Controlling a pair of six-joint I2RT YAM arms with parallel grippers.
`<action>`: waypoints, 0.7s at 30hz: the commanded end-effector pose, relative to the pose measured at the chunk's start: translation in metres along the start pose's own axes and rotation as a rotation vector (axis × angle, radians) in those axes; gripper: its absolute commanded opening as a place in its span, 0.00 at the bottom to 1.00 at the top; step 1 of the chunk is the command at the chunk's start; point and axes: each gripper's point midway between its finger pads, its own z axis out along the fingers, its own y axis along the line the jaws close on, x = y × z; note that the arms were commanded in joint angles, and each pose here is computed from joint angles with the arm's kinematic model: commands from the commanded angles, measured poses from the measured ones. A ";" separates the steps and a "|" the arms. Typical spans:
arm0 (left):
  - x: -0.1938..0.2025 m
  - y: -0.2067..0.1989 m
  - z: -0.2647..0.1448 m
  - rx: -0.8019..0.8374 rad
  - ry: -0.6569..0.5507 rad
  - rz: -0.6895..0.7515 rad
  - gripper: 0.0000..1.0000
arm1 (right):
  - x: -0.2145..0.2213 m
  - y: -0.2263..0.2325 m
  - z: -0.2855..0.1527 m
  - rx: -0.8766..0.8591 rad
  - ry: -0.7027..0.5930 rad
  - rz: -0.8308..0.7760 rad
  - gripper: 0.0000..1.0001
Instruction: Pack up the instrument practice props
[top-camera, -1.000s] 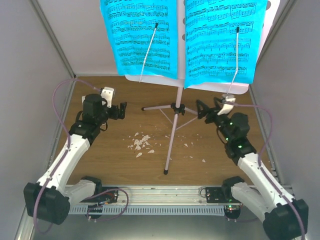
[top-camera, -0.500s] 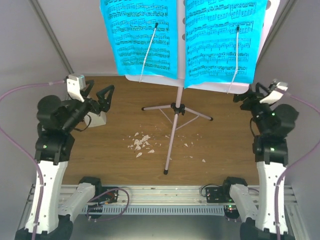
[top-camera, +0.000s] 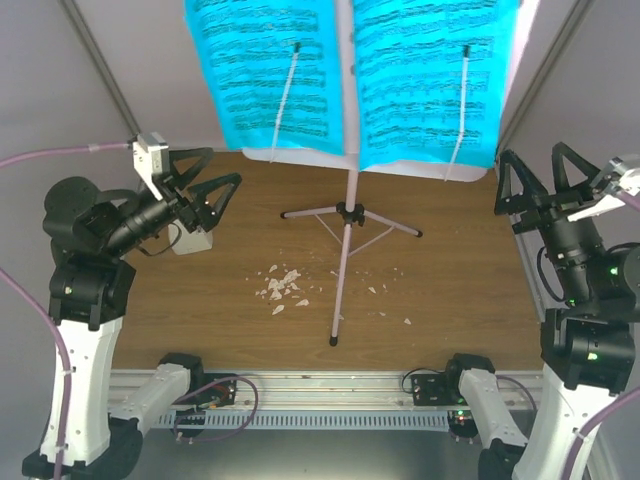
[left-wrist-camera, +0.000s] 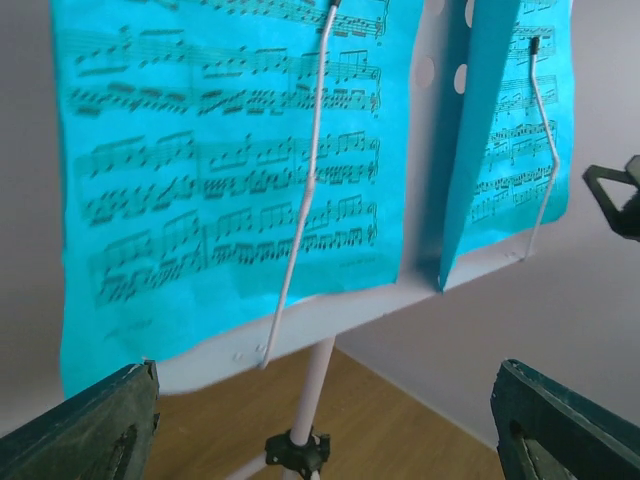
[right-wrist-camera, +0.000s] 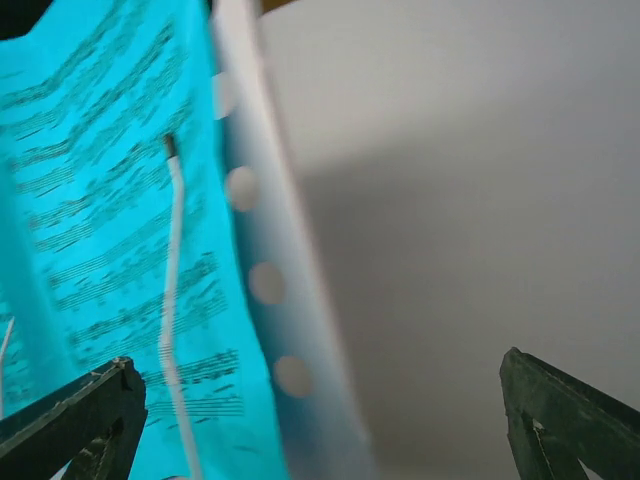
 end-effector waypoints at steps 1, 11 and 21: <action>-0.003 -0.009 0.013 0.078 0.008 -0.007 0.91 | 0.035 -0.015 0.006 0.029 0.106 0.057 0.96; 0.014 -0.025 0.040 0.180 0.060 -0.029 0.91 | 0.024 -0.002 -0.006 -0.001 0.073 0.016 0.91; 0.018 -0.085 0.090 0.292 0.115 -0.044 0.87 | 0.024 0.015 0.024 -0.134 0.227 0.041 0.65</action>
